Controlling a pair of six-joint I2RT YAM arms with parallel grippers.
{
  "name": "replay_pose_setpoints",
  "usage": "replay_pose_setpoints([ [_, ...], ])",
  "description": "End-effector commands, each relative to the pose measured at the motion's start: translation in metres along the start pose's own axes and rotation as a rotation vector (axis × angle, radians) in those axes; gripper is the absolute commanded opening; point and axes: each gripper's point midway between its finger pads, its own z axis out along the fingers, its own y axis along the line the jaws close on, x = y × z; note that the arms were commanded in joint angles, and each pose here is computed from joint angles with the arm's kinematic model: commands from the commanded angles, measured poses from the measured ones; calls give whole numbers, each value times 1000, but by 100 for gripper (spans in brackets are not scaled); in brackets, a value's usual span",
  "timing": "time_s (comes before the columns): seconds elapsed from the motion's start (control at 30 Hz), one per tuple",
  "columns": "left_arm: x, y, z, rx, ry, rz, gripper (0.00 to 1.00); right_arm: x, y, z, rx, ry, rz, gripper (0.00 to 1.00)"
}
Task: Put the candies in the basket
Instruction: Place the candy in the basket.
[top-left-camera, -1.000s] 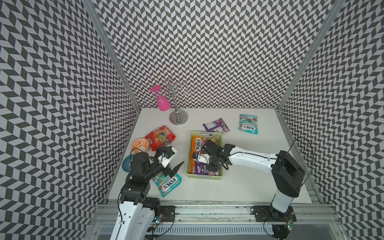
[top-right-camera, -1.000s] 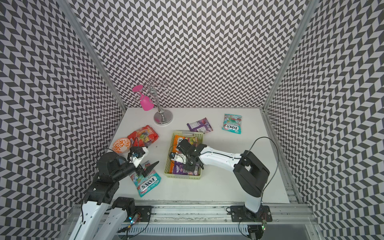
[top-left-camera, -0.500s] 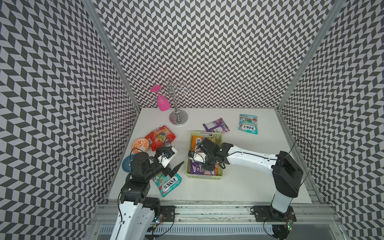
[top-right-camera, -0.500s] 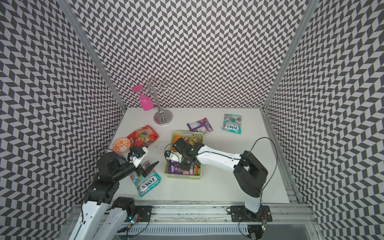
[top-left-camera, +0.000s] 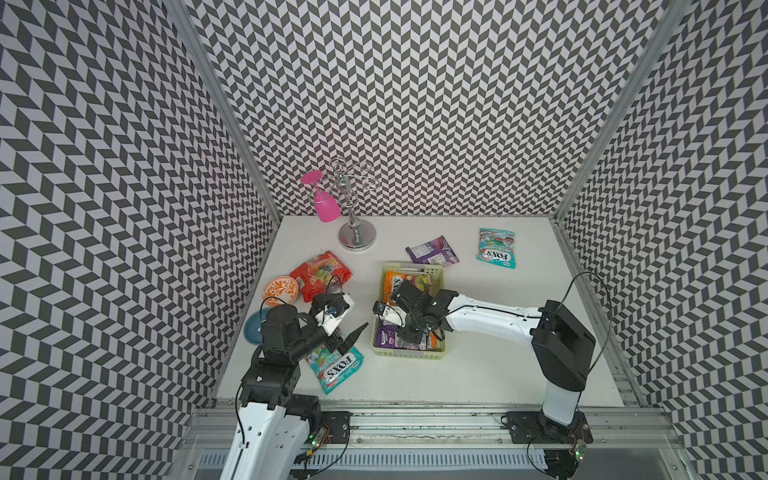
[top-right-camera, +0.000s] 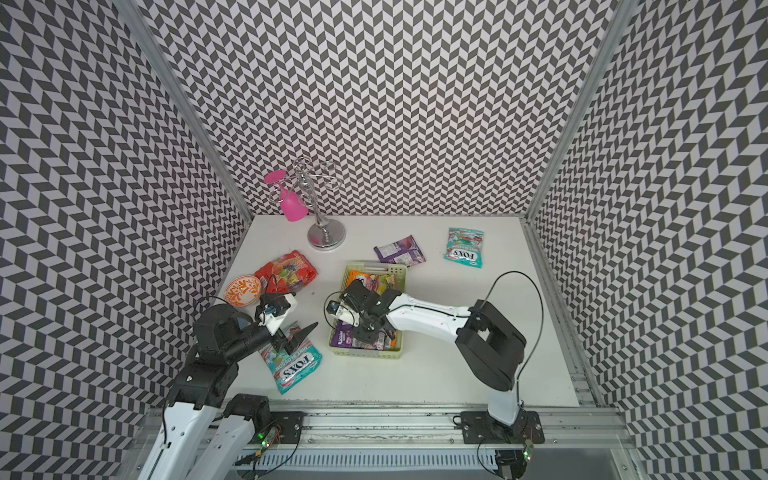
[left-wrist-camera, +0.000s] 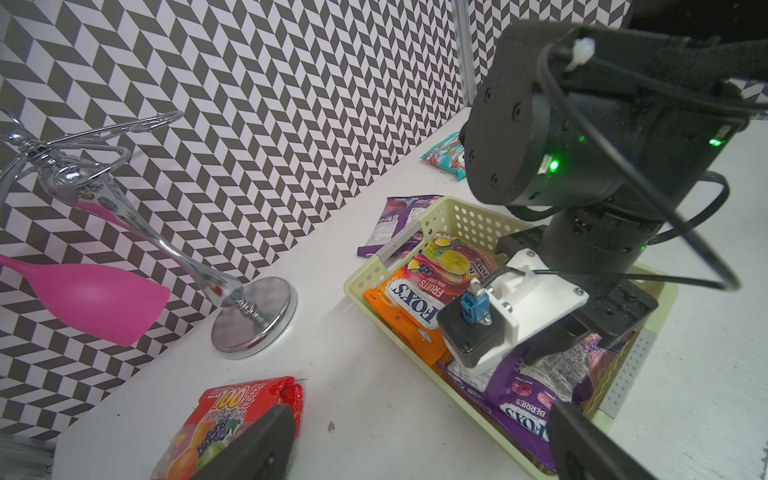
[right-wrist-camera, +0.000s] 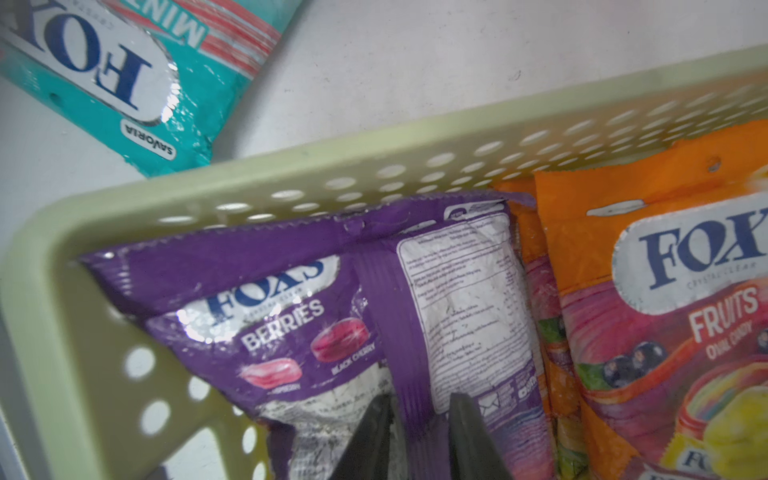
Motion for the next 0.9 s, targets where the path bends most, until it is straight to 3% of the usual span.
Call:
replay_pose_setpoints([
  [0.0, -5, 0, -2, -4, -21, 12, 99, -20, -1, -13, 8, -53, 5, 34],
  [0.23, -5, 0, -1, -5, -22, 11, 99, -44, 0, -58, -78, -205, 50, 41],
  [0.33, -5, 4, -2, -19, -16, 6, 99, -45, 19, -50, -184, -237, 64, 32],
  [0.43, -5, 1, -1, -8, -21, 9, 99, -48, 38, -43, -304, -265, 75, 8],
  [0.5, -6, 1, -2, -8, -22, 10, 99, -46, 46, -36, -356, -270, 87, 0],
  [0.87, -6, 3, -3, -18, -18, 7, 99, -13, 57, 28, -393, -209, 189, 0],
])
